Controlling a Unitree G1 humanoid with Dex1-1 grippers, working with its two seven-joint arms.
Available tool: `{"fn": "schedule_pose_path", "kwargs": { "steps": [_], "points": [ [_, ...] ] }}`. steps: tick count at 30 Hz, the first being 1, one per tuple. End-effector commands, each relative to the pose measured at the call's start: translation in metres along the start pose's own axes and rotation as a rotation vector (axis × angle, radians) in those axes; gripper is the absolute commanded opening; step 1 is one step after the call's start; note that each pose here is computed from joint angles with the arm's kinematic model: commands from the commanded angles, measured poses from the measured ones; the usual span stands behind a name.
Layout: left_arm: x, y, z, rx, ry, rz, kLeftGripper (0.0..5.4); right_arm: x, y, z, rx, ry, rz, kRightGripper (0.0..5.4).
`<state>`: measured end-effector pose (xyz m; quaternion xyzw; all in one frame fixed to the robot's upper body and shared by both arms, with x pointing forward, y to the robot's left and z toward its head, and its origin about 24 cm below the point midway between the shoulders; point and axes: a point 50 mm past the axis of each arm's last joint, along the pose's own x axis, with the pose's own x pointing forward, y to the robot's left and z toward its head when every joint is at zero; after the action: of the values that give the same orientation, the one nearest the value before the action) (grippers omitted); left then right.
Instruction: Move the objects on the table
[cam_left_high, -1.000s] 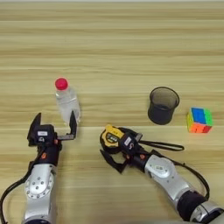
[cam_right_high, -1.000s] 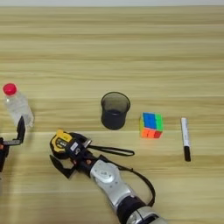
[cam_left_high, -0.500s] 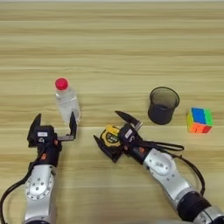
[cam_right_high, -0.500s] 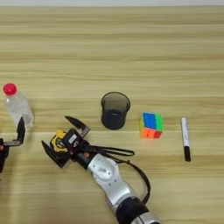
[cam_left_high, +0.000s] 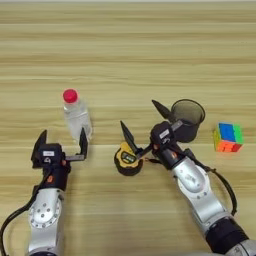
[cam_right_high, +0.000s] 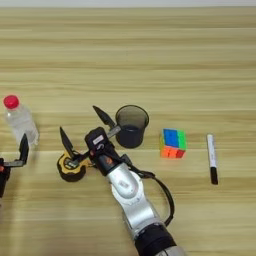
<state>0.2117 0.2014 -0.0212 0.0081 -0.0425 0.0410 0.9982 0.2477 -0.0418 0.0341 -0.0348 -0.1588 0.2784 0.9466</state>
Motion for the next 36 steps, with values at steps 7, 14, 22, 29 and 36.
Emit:
{"fn": "schedule_pose_path", "kwargs": {
  "steps": [7, 14, 22, 29, 36],
  "points": [
    [-0.001, -0.001, 0.000, 0.004, 0.005, 0.001, 5.40, -0.015, -0.053, -0.004, -0.062, 0.057, -0.417, 5.37],
    [-0.001, -0.001, 0.000, 0.003, 0.005, -0.001, 5.40, -0.025, -0.059, -0.015, -0.059, 0.135, -0.492, 5.37],
    [0.000, -0.003, -0.001, 0.003, 0.006, -0.002, 5.40, -0.035, -0.058, -0.025, -0.042, 0.194, -0.495, 5.37],
    [0.000, -0.004, -0.001, 0.002, 0.006, -0.004, 5.40, -0.047, -0.057, -0.035, -0.028, 0.248, -0.499, 5.37],
    [0.000, -0.005, -0.001, 0.001, 0.006, -0.005, 5.40, -0.058, -0.051, -0.043, -0.014, 0.300, -0.479, 5.37]
  ]
}}
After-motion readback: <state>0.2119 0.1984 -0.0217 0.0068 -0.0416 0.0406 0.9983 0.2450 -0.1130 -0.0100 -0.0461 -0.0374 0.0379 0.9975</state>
